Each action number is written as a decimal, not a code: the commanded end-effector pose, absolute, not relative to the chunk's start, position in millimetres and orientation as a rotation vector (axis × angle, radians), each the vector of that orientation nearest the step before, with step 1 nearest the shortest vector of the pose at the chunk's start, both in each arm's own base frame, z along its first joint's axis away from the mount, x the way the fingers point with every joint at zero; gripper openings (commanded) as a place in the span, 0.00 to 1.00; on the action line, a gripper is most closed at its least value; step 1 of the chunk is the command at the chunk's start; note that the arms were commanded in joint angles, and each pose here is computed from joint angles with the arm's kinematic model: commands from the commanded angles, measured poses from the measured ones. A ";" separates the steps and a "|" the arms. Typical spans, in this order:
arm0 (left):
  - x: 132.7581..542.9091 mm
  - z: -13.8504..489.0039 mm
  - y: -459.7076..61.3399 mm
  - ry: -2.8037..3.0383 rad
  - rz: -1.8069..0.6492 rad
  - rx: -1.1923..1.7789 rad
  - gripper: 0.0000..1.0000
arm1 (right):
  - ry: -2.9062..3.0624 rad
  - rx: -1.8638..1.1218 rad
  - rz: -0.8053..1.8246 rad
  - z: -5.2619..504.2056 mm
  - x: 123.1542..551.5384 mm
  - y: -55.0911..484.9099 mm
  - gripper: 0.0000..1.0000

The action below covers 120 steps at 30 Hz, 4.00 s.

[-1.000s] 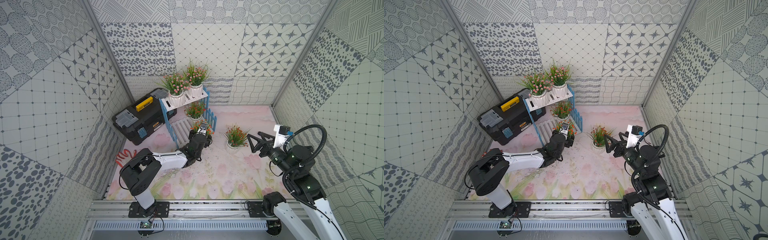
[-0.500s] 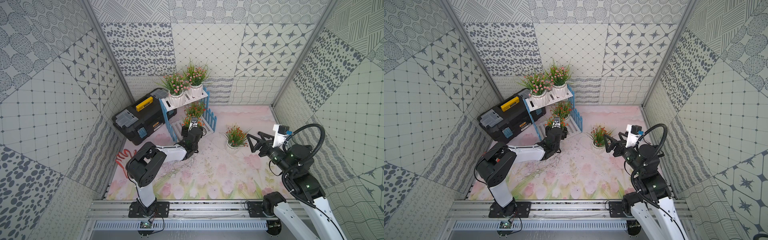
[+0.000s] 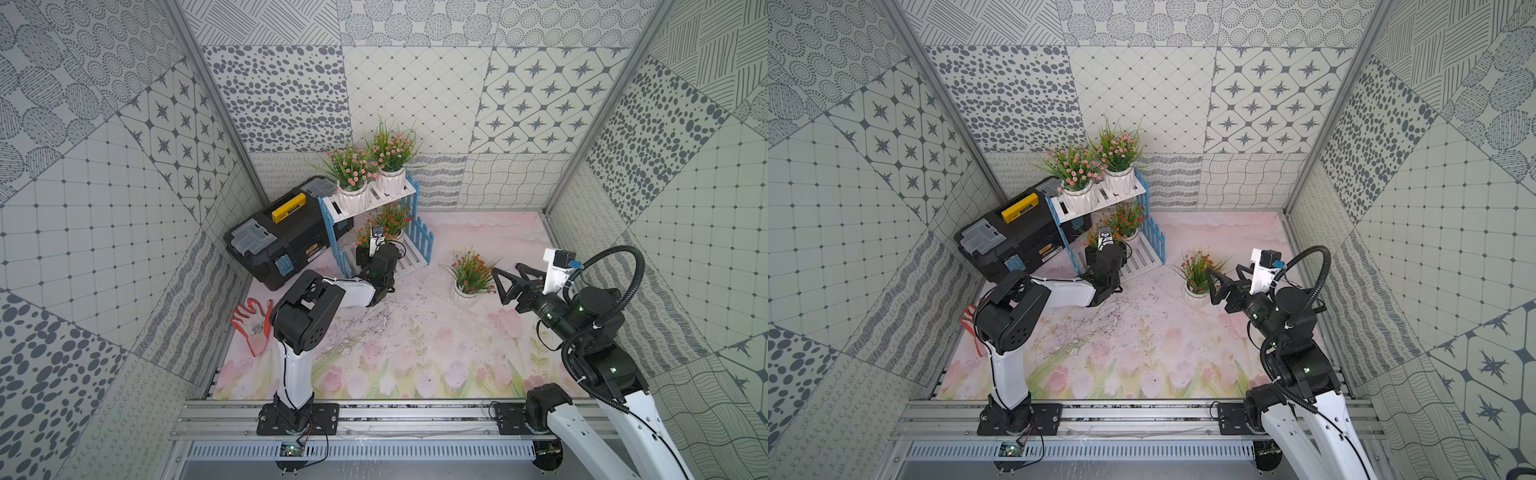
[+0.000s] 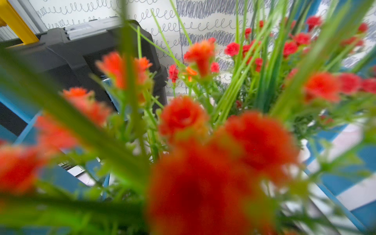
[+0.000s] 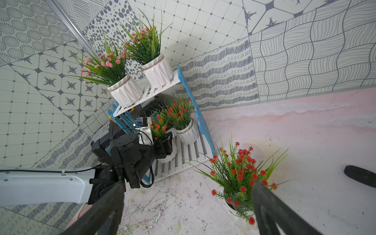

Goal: Place the baby's breath potted plants on the rack by color
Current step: Place the baby's breath potted plant on the rack.

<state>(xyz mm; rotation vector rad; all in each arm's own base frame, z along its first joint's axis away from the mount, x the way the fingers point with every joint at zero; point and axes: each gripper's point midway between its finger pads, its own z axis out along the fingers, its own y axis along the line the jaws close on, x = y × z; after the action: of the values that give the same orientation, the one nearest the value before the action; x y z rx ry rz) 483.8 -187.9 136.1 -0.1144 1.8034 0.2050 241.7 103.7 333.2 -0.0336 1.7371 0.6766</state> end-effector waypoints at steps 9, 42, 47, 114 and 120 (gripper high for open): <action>507.6 155.9 -154.5 1.647 0.238 -0.410 0.65 | 1.713 -0.043 0.661 334.4 247.1 103.5 0.98; 501.1 105.6 -119.8 1.800 0.340 -0.625 0.93 | 1.708 -0.064 0.655 333.1 244.2 103.9 0.98; 499.9 103.3 -128.9 1.846 0.311 -0.591 0.98 | 1.704 -0.065 0.656 332.9 241.5 103.3 0.98; 403.0 125.7 -165.0 1.966 0.605 -0.579 0.98 | 1.705 -0.087 0.685 321.5 228.3 105.2 0.98; 397.2 123.9 -180.0 1.976 0.574 -0.536 0.98 | 1.708 -0.084 0.676 321.0 227.1 103.6 0.98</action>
<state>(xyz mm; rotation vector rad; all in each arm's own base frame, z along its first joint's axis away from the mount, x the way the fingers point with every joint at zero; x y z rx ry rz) 407.3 -176.7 123.3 -0.6167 1.9428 0.5261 228.3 105.3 314.6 -0.0803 1.7357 0.6830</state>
